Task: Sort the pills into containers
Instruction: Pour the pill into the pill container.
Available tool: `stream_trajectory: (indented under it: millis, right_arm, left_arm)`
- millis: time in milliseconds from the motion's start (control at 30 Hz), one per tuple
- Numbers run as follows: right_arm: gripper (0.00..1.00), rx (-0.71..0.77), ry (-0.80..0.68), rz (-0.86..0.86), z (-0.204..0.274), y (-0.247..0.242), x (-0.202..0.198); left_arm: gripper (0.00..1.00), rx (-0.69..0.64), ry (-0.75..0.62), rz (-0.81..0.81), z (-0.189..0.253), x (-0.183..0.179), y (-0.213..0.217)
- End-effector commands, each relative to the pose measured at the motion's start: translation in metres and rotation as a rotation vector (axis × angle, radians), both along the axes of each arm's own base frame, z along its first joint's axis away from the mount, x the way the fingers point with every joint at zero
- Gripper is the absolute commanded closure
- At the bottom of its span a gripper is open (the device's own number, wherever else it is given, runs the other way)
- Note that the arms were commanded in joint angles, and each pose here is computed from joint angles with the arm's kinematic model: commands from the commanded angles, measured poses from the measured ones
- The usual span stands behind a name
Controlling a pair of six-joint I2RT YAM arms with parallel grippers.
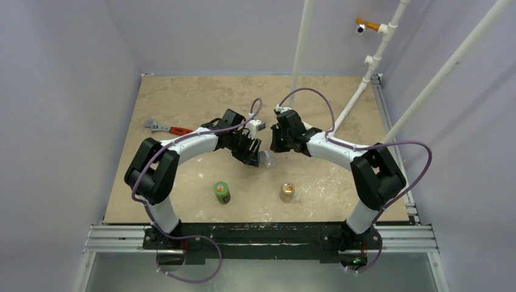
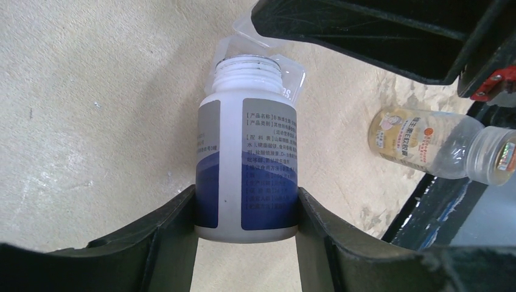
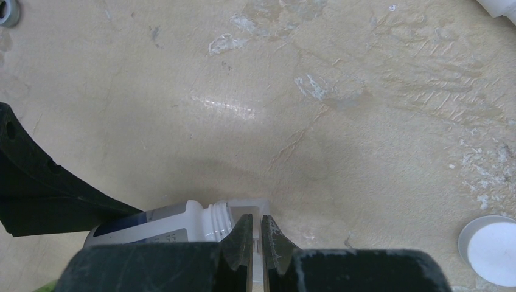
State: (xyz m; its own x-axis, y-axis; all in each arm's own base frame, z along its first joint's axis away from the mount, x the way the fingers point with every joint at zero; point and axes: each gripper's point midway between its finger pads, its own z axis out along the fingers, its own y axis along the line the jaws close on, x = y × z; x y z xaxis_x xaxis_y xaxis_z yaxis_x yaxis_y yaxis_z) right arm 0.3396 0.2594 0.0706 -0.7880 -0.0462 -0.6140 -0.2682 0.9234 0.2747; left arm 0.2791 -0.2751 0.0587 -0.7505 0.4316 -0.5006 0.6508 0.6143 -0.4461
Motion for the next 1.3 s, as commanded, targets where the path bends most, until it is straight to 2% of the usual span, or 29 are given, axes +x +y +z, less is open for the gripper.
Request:
stream_trajectory:
  millis: [0, 667, 1267]
  right_arm:
    - [1.0, 0.018, -0.022, -0.008, 0.005, 0.0039, 0.0072]
    - [1.0, 0.057, 0.01, -0.013, 0.0025, 0.0021, 0.0086]
    - [1.0, 0.141, 0.07, -0.005, -0.0002, 0.0006, 0.0111]
  left_arm:
    - [1.0, 0.039, -0.089, -0.029, 0.0063, 0.0, 0.0045]
    - [1.0, 0.144, -0.318, -0.072, 0.0032, 0.0023, 0.0085]
    - [1.0, 0.297, -0.434, -0.162, -0.0022, 0.0004, 0.0063]
